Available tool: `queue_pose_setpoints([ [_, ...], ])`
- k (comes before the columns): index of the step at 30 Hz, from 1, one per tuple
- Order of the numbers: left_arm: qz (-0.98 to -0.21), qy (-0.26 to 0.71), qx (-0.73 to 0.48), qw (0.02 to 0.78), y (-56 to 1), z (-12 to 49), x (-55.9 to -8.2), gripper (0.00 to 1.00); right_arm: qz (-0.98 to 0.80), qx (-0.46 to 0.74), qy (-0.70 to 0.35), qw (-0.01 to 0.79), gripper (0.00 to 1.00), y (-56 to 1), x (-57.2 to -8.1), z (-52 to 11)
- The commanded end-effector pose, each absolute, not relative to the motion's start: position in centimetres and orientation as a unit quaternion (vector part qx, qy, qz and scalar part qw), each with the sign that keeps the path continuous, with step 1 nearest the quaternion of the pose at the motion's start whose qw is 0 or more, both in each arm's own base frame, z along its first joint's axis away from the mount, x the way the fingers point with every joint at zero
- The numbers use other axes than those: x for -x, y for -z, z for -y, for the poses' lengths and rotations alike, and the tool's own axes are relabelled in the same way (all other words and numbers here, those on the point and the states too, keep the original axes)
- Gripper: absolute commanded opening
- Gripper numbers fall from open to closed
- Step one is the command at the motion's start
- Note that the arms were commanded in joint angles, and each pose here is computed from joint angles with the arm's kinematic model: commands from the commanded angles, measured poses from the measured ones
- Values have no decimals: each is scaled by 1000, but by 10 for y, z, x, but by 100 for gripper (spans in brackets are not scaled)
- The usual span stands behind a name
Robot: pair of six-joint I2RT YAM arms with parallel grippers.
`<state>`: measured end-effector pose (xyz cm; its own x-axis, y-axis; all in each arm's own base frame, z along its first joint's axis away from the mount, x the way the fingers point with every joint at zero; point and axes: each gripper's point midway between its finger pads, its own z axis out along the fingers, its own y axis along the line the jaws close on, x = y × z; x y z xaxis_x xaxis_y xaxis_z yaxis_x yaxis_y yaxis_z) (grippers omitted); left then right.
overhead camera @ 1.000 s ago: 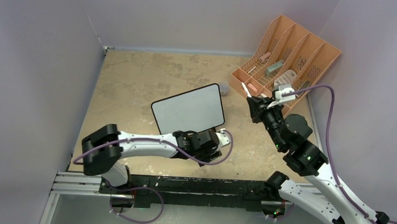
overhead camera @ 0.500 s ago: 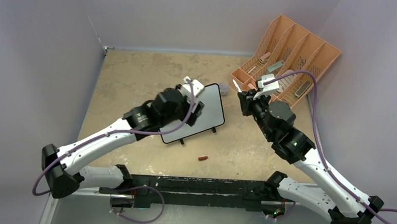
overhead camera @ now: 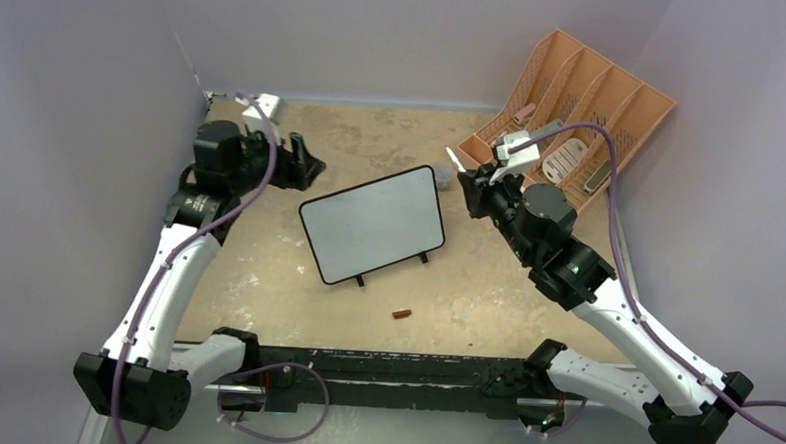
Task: Write a sentence on the whiteboard
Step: Place the pen cap at the center of the board, then write a sentence on the whiteboard.
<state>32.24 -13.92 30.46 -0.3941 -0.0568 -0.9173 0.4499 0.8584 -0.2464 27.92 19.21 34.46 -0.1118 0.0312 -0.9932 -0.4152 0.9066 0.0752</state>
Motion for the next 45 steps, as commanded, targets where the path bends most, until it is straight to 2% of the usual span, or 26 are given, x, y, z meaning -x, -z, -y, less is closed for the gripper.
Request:
queue_pose_setpoints([
  [1, -767, 361, -125, 515, -319, 133, -308, 66, -693, 146, -207, 675, 0, -380, -276, -204],
  [12, -740, 483, -81, 462, -259, 94, -278, 60, -689, 206, -242, 652, 0, -367, -264, -225],
  [24, -719, 526, -128, 437, -220, 97, -276, 48, -674, 224, -274, 649, 0, -360, -254, -235],
  [38, -698, 554, -171, 420, -203, 112, -284, 37, -681, 225, -288, 635, 0, -346, -260, -251],
  [41, -694, 557, -179, 419, -203, 115, -284, 30, -684, 227, -290, 630, 0, -341, -261, -256],
  [45, -690, 564, -187, 413, -202, 122, -282, 15, -683, 232, -295, 627, 0, -339, -259, -266],
])
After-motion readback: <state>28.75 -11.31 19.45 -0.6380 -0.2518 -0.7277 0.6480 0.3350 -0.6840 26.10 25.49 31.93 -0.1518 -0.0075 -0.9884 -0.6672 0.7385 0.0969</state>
